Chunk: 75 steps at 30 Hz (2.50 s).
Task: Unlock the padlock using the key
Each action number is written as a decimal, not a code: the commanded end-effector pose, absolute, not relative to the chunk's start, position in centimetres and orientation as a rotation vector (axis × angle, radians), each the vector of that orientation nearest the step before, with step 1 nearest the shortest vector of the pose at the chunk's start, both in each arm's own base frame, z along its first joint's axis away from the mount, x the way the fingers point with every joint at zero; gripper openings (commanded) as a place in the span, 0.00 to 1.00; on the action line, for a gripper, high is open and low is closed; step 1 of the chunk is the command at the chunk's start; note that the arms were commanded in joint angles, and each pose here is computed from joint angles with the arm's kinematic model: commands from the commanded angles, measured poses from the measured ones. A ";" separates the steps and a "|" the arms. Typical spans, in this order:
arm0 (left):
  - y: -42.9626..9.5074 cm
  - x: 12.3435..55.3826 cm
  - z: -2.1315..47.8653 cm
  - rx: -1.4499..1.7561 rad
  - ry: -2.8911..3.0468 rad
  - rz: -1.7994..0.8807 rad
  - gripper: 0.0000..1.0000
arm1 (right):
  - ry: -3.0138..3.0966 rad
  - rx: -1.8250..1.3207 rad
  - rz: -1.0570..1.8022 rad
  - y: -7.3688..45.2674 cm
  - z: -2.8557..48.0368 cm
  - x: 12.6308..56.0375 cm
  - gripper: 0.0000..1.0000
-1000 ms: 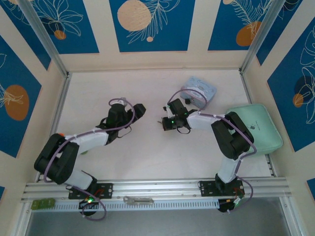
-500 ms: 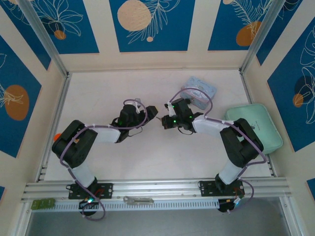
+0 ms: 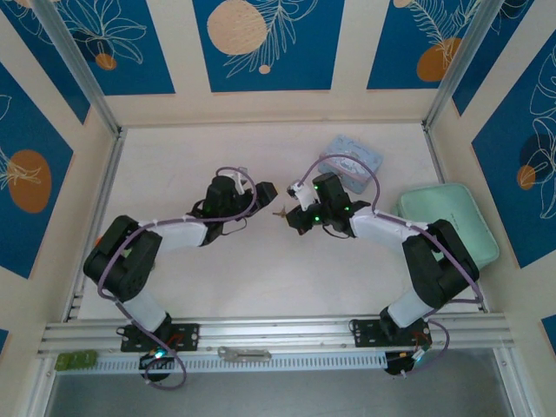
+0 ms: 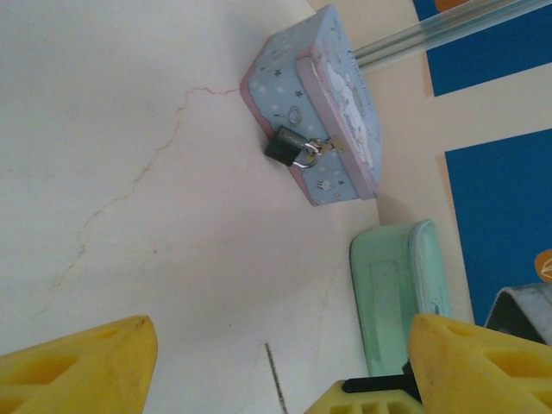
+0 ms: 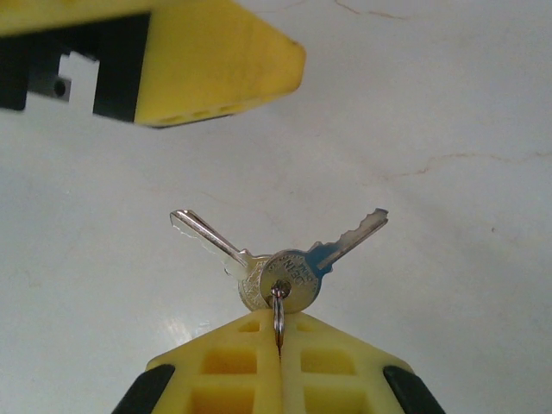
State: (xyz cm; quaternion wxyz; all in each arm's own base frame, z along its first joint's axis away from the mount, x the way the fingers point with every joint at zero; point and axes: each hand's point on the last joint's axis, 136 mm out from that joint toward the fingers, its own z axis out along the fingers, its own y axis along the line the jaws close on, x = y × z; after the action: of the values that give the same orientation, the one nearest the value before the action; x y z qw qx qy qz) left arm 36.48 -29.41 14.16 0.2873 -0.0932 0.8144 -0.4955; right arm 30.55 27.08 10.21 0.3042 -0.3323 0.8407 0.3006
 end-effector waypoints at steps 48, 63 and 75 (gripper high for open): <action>-31.4 34.1 12.5 -0.238 2.341 -1.391 0.00 | 1.839 -1.275 0.646 29.5 12.5 29.8 0.00; -29.8 34.3 19.9 0.154 1.850 -1.402 0.00 | 2.307 -0.161 0.756 17.3 17.0 37.9 0.90; -28.5 34.9 19.0 0.135 1.921 -1.237 0.00 | 2.357 0.571 0.308 0.9 15.9 42.0 0.99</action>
State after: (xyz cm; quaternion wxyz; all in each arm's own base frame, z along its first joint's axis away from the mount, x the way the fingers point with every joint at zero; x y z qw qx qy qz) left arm 34.29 -29.60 18.13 0.3839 0.0560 0.7573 -0.5253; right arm 42.50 4.00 17.69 0.3679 0.1575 0.8997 0.1743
